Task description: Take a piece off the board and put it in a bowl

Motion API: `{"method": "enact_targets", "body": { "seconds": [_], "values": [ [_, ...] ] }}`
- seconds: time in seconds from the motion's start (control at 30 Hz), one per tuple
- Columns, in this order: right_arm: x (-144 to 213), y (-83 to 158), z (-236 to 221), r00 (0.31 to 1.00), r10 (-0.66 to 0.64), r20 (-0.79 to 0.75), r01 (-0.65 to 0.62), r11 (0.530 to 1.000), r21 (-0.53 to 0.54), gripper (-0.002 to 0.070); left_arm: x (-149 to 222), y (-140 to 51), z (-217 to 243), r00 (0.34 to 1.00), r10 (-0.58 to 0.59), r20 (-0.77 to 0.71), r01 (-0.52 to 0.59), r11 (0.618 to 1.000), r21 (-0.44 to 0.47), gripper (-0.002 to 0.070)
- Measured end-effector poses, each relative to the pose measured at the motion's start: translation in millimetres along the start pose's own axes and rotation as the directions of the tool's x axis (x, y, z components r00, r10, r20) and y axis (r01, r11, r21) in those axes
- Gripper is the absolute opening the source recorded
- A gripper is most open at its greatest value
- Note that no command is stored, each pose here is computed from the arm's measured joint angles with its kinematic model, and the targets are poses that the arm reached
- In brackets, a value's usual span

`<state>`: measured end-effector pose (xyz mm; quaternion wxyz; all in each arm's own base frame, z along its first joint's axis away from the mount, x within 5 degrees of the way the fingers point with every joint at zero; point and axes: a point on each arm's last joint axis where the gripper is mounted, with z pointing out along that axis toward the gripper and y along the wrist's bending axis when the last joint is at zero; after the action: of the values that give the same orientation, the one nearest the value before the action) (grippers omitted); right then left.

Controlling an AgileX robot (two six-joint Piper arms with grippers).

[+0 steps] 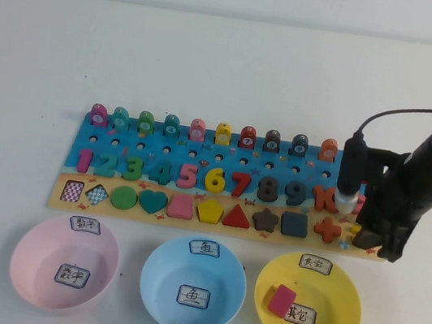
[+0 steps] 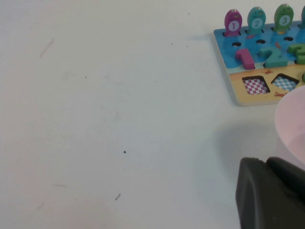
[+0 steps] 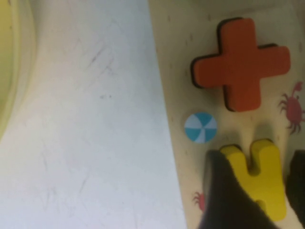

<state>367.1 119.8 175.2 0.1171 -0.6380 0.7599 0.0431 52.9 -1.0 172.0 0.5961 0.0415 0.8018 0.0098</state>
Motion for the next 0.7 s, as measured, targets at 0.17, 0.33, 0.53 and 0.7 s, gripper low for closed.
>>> {"method": "enact_targets", "body": {
  "seconds": [0.17, 0.33, 0.53, 0.7],
  "values": [
    [0.4, -0.1, 0.0, 1.0, -0.003, -0.004, 0.003, 1.0, 0.001, 0.0255, 0.0, 0.0, 0.0, 1.0, 0.0, 0.0, 0.0, 1.0, 0.0, -0.0005],
    [1.1, 0.0, 0.0, 1.0, -0.011, -0.012, 0.011, 1.0, -0.001, 0.0205, 0.0, 0.0, 0.0, 1.0, 0.0, 0.0, 0.0, 1.0, 0.0, -0.0005],
    [1.2, -0.3, -0.4, 1.0, -0.025, -0.016, 0.025, 1.0, 0.001, 0.0198, 0.0, 0.0, 0.0, 1.0, 0.0, 0.0, 0.0, 1.0, 0.0, -0.0005],
    [1.2, -0.3, -0.4, 0.999, -0.027, -0.016, 0.027, 1.0, 0.001, 0.0198, 0.0, 0.0, 0.0, 1.0, 0.0, 0.0, 0.0, 1.0, 0.0, -0.0005]
  ]
}}
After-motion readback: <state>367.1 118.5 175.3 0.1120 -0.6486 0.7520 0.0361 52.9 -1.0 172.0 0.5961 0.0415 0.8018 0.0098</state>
